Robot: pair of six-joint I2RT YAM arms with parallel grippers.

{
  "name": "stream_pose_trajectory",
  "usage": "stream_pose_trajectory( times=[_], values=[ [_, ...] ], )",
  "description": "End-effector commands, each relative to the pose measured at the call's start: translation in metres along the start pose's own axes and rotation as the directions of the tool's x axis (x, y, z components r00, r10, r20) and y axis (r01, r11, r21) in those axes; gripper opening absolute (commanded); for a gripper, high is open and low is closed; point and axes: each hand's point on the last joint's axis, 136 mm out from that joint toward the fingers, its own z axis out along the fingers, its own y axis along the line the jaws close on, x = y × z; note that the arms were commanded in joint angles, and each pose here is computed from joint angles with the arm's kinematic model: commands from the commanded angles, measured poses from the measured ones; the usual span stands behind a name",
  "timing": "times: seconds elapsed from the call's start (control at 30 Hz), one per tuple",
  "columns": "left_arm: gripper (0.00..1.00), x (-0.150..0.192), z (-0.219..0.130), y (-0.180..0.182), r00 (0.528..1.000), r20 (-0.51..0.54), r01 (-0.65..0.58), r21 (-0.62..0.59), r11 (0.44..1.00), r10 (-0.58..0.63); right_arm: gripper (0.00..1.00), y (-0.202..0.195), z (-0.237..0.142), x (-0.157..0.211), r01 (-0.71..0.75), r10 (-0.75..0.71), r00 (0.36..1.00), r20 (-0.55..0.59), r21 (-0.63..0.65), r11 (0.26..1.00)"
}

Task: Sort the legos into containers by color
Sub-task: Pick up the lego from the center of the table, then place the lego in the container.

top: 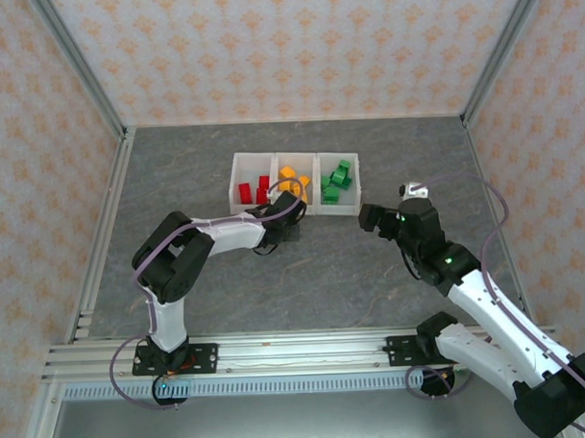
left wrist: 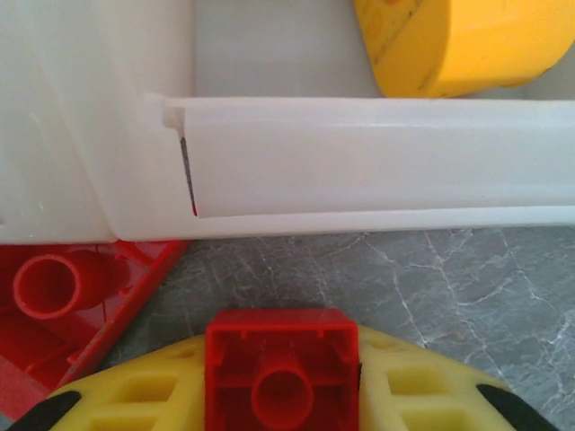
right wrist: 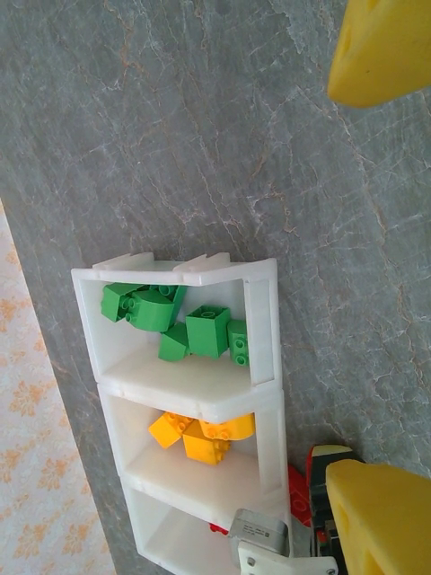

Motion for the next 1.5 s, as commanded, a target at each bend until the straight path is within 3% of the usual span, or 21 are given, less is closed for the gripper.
stream_pose_trajectory(
  times=[0.0, 0.17, 0.37, 0.57, 0.8, 0.93, 1.37, 1.47],
  values=[
    [0.28, 0.008, 0.007, 0.002, 1.000, -0.027, 0.007, -0.005, 1.000, -0.007, 1.00, -0.008, -0.001, 0.004, 0.005, -0.005, 1.000, 0.000, 0.032, 0.999],
    [0.20, -0.009, -0.022, 0.003, 0.998, 0.065, 0.021, 0.010, 1.000, -0.021, 1.00, -0.008, -0.002, 0.004, 0.002, -0.002, 1.000, 0.001, 0.031, 1.000],
    [0.20, -0.038, -0.074, 0.003, 0.983, 0.175, 0.056, 0.048, 0.997, -0.063, 1.00, -0.007, -0.002, 0.000, -0.006, 0.005, 1.000, 0.012, 0.026, 1.000],
    [0.20, -0.079, -0.105, 0.030, 0.959, 0.282, 0.026, -0.090, 0.996, 0.001, 1.00, -0.004, -0.002, -0.001, -0.022, 0.022, 1.000, 0.017, 0.012, 1.000],
    [0.20, -0.122, -0.081, 0.072, 0.975, 0.221, 0.054, -0.203, 0.978, -0.008, 1.00, -0.007, -0.004, 0.000, -0.010, 0.009, 1.000, 0.014, 0.026, 1.000],
    [0.20, -0.144, -0.070, 0.077, 0.974, 0.227, 0.063, -0.203, 0.977, -0.015, 1.00, -0.009, -0.006, -0.002, -0.001, 0.000, 1.000, 0.022, 0.036, 0.999],
    [0.21, -0.160, -0.018, 0.093, 0.981, 0.188, 0.091, -0.239, 0.967, -0.046, 1.00, -0.010, -0.007, -0.005, 0.012, -0.014, 1.000, 0.025, 0.050, 0.999],
    [0.30, -0.166, -0.020, 0.099, 0.976, 0.213, 0.109, -0.251, 0.962, -0.055, 1.00, -0.011, -0.007, -0.005, 0.014, -0.016, 1.000, 0.023, 0.053, 0.999]
  ],
)
